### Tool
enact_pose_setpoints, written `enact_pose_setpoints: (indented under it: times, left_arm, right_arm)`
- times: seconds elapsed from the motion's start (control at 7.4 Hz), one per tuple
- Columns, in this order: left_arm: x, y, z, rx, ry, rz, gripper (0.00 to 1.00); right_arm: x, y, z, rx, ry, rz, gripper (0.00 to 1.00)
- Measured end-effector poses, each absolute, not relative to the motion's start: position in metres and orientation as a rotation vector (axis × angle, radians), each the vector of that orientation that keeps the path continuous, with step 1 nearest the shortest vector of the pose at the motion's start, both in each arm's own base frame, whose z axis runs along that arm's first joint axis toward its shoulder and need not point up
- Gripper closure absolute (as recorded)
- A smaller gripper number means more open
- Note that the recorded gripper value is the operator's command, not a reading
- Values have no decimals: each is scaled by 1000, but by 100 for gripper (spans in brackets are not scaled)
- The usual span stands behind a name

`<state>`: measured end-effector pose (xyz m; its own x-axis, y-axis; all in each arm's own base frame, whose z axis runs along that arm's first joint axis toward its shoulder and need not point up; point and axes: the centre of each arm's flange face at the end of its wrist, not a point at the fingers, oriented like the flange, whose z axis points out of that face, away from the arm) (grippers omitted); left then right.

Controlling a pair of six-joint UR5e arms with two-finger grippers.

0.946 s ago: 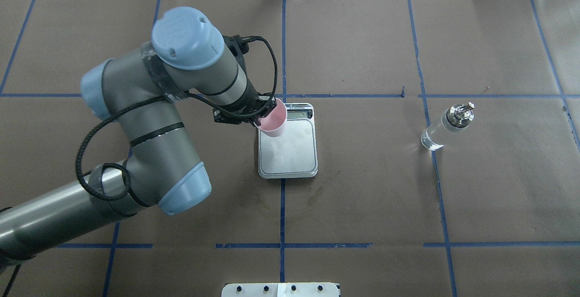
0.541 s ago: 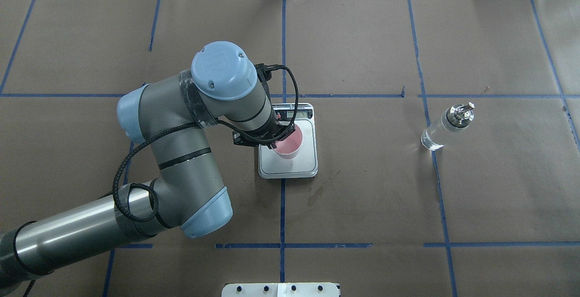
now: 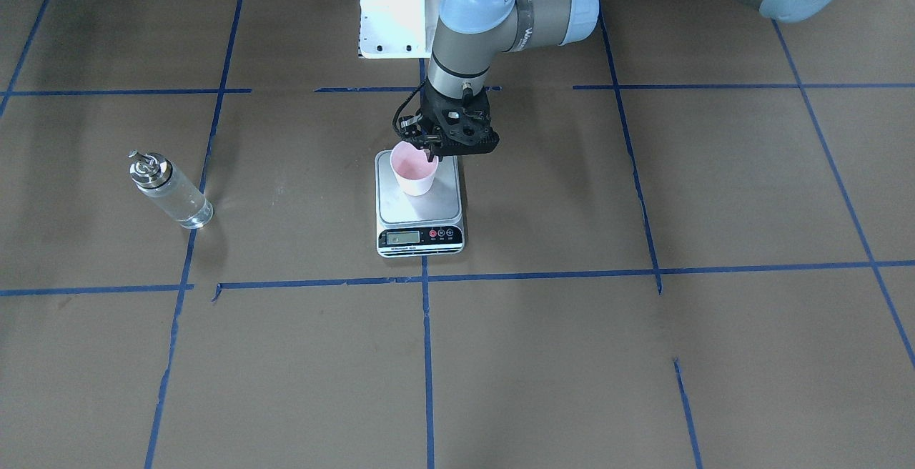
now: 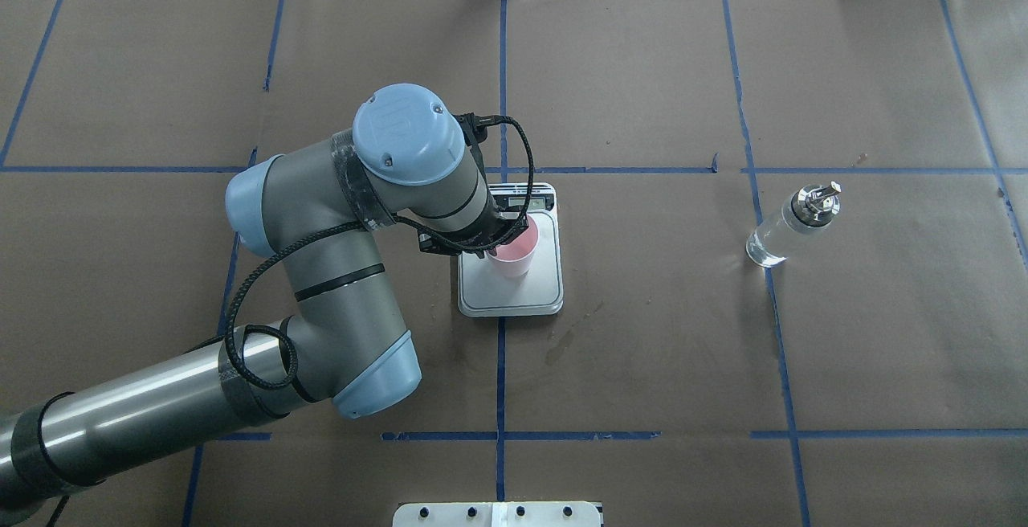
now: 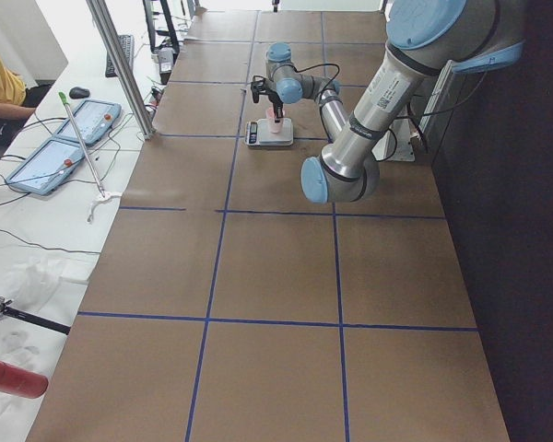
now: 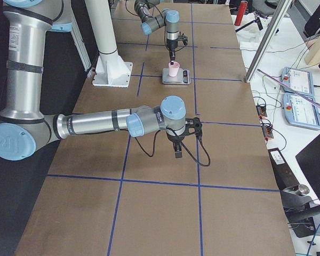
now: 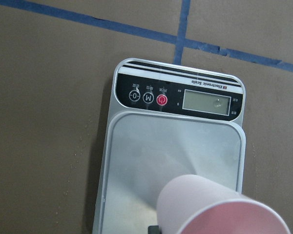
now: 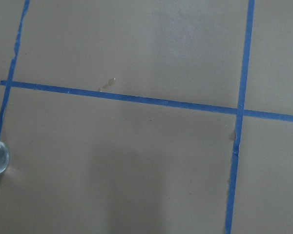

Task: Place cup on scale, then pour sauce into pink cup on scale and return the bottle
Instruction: 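Carry the pink cup with the left gripper onto the scale and release, then lift the left gripper away from the cup while the right gripper approaches the glass bottle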

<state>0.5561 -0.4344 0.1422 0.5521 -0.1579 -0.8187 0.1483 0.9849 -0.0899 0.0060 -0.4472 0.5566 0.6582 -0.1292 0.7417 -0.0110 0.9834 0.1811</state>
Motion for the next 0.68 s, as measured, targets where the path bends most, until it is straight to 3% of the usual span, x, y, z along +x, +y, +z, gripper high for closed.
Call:
enact_pose_setpoints:
  times: [0.14, 0.41, 0.68]
  left_arm:
    - [556, -436, 143, 1, 966, -187, 64]
    - [554, -436, 139, 14, 971, -188, 37]
    - [529, -433, 123, 43, 1010, -191, 35]
  right_arm:
    - [6, -447, 557, 175, -851, -67, 0]
    - [6, -446, 557, 174, -851, -66, 0]
    - [4, -446, 555, 174, -855, -70, 0]
